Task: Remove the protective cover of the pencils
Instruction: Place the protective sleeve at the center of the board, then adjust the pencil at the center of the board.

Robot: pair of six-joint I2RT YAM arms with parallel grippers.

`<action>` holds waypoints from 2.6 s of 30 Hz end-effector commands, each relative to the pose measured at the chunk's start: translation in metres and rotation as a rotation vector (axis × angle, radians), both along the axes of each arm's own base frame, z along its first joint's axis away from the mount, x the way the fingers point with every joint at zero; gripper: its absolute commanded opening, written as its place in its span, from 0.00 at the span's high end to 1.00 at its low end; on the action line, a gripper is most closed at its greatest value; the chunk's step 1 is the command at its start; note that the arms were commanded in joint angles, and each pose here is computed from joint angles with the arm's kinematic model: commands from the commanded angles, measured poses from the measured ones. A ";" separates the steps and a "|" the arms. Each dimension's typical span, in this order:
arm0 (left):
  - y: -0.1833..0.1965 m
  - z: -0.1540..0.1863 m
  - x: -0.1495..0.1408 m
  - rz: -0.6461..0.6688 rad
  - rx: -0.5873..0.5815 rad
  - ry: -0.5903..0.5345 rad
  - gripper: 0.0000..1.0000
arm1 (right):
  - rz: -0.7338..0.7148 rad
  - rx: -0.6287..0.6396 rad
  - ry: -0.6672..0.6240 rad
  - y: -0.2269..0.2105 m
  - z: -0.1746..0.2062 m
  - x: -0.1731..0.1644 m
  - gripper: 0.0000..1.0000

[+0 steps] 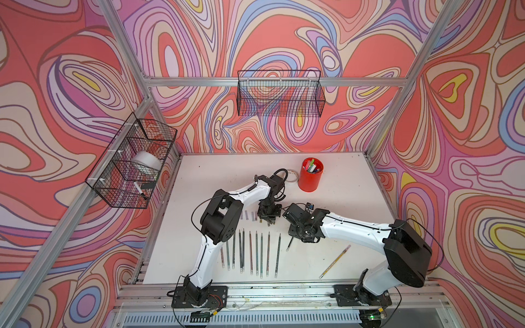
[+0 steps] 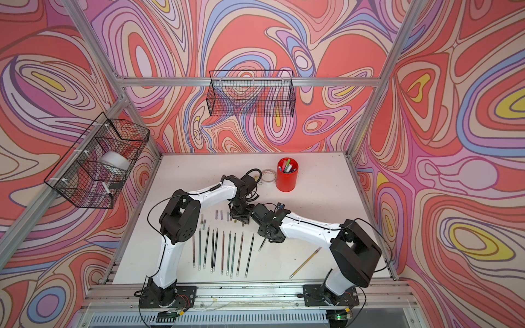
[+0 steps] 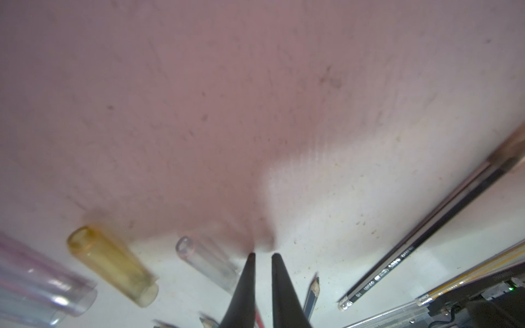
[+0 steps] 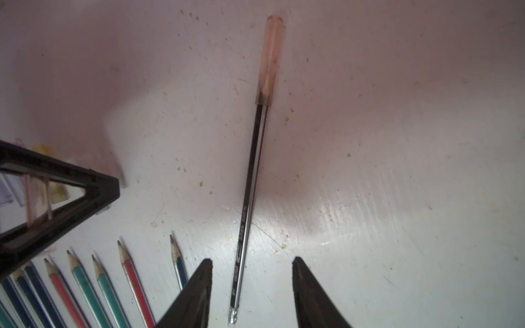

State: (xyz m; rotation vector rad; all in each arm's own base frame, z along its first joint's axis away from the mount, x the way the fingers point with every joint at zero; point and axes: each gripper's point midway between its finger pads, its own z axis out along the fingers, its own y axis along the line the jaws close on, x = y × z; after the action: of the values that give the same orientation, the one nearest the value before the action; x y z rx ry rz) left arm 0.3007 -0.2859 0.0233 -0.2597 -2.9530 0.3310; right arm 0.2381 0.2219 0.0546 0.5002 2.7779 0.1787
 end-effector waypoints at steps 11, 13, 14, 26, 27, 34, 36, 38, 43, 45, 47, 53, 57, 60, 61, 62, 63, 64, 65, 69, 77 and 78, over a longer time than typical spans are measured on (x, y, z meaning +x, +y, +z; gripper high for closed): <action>0.003 -0.008 -0.005 -0.020 0.034 0.030 0.85 | -0.003 -0.007 0.016 -0.002 -0.016 0.015 0.52; 0.003 -0.009 -0.005 -0.021 0.035 0.031 0.83 | -0.007 -0.010 0.019 -0.003 -0.018 0.016 0.53; 0.003 -0.009 -0.005 -0.022 0.036 0.030 0.82 | -0.010 -0.012 0.021 -0.004 -0.019 0.016 0.52; 0.003 -0.006 -0.004 -0.025 0.028 0.017 0.77 | -0.012 -0.023 0.042 -0.007 -0.033 0.020 0.53; 0.003 -0.005 -0.003 -0.024 0.027 0.014 0.77 | -0.010 -0.023 0.044 -0.006 -0.033 0.020 0.54; -0.001 0.002 0.000 -0.026 -0.002 -0.013 0.73 | -0.006 -0.026 0.071 -0.005 -0.043 0.017 0.59; -0.003 0.006 0.000 -0.026 -0.017 -0.021 0.72 | -0.007 -0.028 0.078 -0.005 -0.046 0.016 0.61; -0.004 0.011 0.003 -0.029 -0.027 -0.040 0.70 | -0.008 -0.031 0.086 -0.006 -0.047 0.015 0.63; -0.010 0.031 0.008 -0.030 -0.089 -0.106 0.68 | -0.006 -0.030 0.101 -0.005 -0.050 0.013 0.67; -0.011 0.042 0.011 -0.029 -0.120 -0.147 0.66 | -0.004 -0.029 0.104 -0.004 -0.051 0.013 0.69; -0.014 0.055 0.014 -0.032 -0.155 -0.189 0.65 | -0.004 -0.026 0.108 -0.004 -0.051 0.012 0.70; -0.006 0.101 0.025 -0.014 -0.244 -0.374 0.58 | 0.004 -0.017 0.120 0.000 -0.050 0.012 0.75; 0.004 0.135 0.027 -0.001 -0.313 -0.521 0.53 | 0.000 -0.027 0.148 0.000 -0.058 0.009 0.82; 0.010 0.157 0.025 0.009 -0.361 -0.617 0.50 | 0.005 -0.012 0.151 0.004 -0.058 0.009 0.85; 0.011 0.162 0.023 0.009 -0.376 -0.641 0.49 | 0.005 -0.013 0.153 0.004 -0.058 0.009 0.86; 0.012 0.168 0.022 0.005 -0.390 -0.663 0.49 | 0.007 -0.010 0.151 0.004 -0.057 0.010 0.87; 0.013 0.174 0.021 0.006 -0.404 -0.690 0.48 | 0.011 -0.007 0.147 0.006 -0.056 0.010 0.88; 0.014 0.179 0.020 0.005 -0.417 -0.714 0.48 | 0.014 -0.003 0.139 0.006 -0.053 0.012 0.90; 0.015 0.183 0.020 0.006 -0.429 -0.734 0.48 | 0.019 0.004 0.131 0.008 -0.051 0.014 0.91; 0.017 0.197 0.015 -0.010 -0.484 -0.806 0.47 | 0.021 0.032 0.090 0.009 -0.038 0.017 0.92; 0.009 0.202 0.010 -0.020 -0.549 -0.787 0.46 | 0.038 0.145 -0.050 0.016 0.002 0.027 0.98; 0.009 0.201 0.010 -0.016 -0.556 -0.778 0.46 | 0.043 0.159 -0.068 0.017 0.007 0.028 0.98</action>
State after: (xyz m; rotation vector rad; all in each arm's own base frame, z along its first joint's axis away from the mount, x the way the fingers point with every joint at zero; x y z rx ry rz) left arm 0.3087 -0.2730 0.2182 -0.5671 -3.5266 1.2386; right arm 0.2584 0.2351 0.0454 0.4862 2.7896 0.3451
